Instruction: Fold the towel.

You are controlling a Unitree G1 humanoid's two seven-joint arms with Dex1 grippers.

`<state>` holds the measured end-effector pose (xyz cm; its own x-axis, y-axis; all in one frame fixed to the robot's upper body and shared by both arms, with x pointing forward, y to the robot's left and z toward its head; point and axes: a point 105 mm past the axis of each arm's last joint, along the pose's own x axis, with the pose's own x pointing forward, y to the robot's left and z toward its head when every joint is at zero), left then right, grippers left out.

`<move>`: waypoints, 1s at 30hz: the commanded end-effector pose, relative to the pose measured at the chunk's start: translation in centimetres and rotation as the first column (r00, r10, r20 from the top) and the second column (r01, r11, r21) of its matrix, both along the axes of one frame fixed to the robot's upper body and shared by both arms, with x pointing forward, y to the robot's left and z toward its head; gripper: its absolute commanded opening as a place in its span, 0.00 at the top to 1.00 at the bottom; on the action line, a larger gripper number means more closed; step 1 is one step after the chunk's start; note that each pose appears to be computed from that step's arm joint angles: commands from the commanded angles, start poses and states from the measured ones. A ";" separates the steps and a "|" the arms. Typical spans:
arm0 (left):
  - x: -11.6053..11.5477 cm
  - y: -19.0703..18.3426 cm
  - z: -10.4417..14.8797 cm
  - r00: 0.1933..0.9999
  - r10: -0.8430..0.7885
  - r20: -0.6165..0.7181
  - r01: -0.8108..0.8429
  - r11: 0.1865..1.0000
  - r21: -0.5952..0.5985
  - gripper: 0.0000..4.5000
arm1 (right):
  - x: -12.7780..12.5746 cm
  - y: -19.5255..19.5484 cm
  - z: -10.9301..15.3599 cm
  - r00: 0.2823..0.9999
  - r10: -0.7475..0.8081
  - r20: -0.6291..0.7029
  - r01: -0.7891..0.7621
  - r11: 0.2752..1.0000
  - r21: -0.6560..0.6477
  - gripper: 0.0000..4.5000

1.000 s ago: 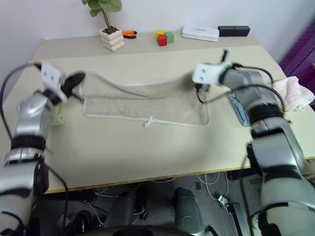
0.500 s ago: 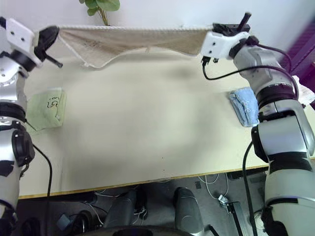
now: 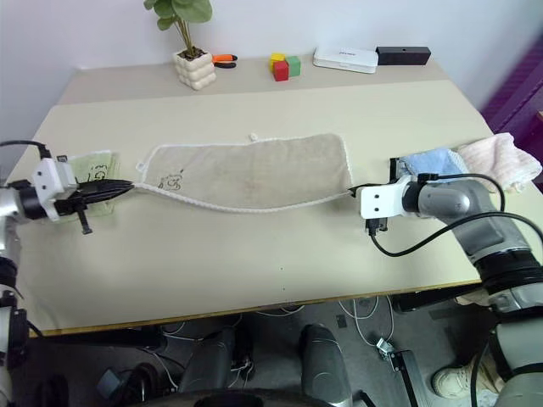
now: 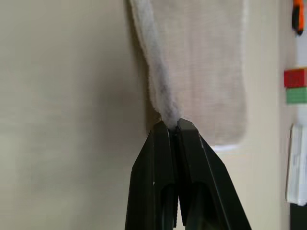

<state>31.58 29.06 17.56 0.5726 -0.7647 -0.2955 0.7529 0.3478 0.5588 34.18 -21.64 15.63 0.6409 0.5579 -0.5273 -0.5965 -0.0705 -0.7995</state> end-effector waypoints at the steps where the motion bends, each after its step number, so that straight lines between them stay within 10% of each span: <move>1: -1.7 -0.2 0.0 0.996 -0.061 -0.069 0.064 0.997 0.038 1.00 | -1.7 -0.4 1.1 0.998 0.026 -0.059 -0.027 0.999 -0.018 0.99; 17: -8.0 -0.1 -3.1 0.936 -0.099 -0.339 0.130 0.989 0.069 1.00 | -7.4 -2.3 -0.4 0.939 0.007 -0.345 -0.041 0.995 -0.092 0.99; 30: -1.6 -0.6 -1.3 0.987 -0.043 -0.154 0.048 0.999 0.027 1.00 | -2.0 -1.4 1.7 0.989 0.005 -0.151 -0.029 0.987 -0.158 0.99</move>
<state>29.55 28.04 16.25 0.4657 -0.7928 -0.3932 0.8559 0.2904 0.4280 31.51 -22.77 16.67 0.5049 0.4832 -0.7153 -0.7336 -0.1965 -0.6505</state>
